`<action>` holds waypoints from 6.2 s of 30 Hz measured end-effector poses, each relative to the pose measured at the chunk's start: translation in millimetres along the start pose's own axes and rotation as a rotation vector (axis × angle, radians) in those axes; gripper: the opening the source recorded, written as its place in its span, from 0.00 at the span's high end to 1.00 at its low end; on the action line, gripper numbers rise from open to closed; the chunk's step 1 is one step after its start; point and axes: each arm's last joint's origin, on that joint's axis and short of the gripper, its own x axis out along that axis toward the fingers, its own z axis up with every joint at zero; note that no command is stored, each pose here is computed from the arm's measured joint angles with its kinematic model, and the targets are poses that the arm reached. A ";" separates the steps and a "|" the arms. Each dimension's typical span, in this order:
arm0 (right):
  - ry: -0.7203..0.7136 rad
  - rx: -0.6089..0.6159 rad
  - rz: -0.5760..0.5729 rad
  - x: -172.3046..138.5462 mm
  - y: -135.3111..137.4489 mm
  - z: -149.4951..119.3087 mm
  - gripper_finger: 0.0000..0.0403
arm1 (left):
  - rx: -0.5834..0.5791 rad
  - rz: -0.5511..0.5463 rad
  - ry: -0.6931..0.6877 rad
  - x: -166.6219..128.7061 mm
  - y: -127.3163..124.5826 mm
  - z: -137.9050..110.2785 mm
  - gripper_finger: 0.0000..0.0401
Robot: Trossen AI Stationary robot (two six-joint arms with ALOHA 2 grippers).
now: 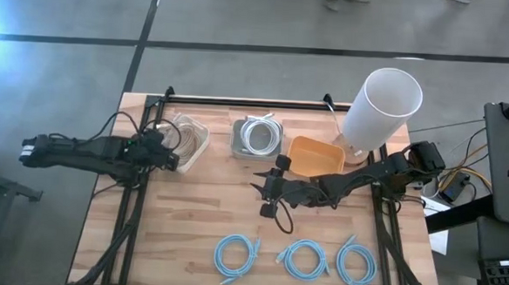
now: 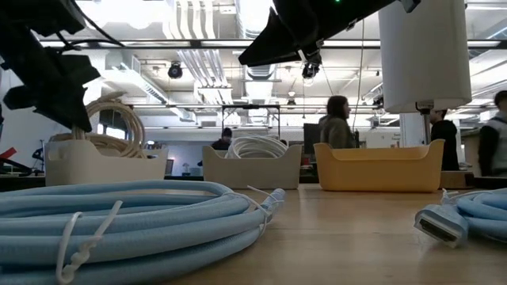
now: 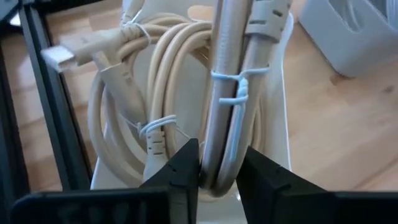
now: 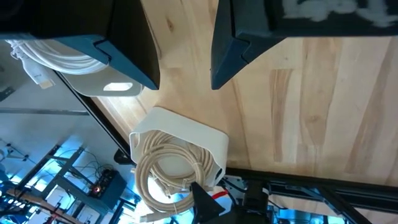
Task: Sort HDMI cables
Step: Put the brown HDMI cable into the white bin, then put the left blue HDMI cable into the orange bin
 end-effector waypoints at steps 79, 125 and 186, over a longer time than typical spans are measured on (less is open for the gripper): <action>0.006 0.010 0.066 4.1 -4.3 -0.6 0.68 | -0.126 -0.346 0.244 2.8 -6.7 -12.6 0.65; 0.424 0.229 0.760 80.8 71.5 -26.2 0.56 | 0.399 -0.779 -0.434 -46.4 -70.3 43.9 0.65; 0.597 0.151 -0.668 -55.1 -76.9 -11.2 0.90 | 0.292 -0.802 -0.432 -30.0 -89.1 35.1 0.65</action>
